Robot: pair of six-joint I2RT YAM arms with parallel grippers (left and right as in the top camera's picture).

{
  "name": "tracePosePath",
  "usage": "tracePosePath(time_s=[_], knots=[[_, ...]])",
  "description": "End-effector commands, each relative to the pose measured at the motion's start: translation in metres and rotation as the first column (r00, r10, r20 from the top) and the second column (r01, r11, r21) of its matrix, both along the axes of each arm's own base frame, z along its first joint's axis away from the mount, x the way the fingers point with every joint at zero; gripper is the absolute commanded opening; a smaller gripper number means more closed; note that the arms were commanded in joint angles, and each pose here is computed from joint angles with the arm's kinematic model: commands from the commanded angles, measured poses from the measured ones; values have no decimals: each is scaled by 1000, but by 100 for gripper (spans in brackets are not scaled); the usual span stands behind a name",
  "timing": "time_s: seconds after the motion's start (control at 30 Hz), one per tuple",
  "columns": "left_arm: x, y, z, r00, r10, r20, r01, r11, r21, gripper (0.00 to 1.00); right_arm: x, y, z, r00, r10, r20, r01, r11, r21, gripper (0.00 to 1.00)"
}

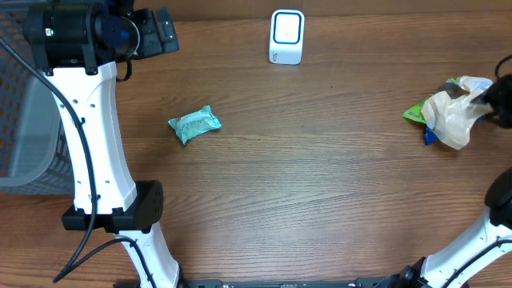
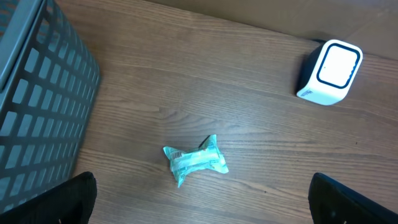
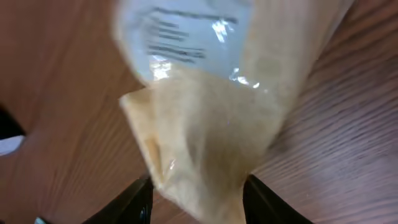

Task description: Scan the item barcode

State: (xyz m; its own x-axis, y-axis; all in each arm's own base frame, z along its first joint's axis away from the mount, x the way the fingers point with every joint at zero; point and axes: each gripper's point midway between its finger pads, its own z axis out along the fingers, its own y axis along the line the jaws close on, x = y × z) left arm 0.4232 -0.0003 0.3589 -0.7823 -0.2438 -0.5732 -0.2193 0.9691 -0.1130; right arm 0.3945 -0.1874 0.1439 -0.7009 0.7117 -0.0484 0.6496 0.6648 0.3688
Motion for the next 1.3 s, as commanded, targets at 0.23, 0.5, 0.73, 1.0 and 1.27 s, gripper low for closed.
tracePosePath(time_s=[0.23, 0.5, 0.73, 1.0, 1.27], knots=[[-4, -2, 7, 1000, 1, 19, -1, 1000, -2, 100, 16, 64, 159, 894, 217, 391, -184, 976, -119, 58], [-4, -2, 7, 1000, 1, 19, -1, 1000, -2, 100, 24, 126, 168, 846, 347, 405, -323, 937, -129, 61], [7, -2, 16, 997, 3, 78, -3, 1000, -1, 100, 32, 159, 170, 807, 417, 418, -396, 907, -142, 67], [6, -2, 15, 997, 0, 71, 0, 1000, -4, 100, 30, 169, 168, 793, 449, 412, -428, 892, -147, 69], [6, -2, 15, 998, 0, 70, 0, 1000, -4, 100, 30, 167, 167, 783, 472, 406, -441, 881, -173, 77]])
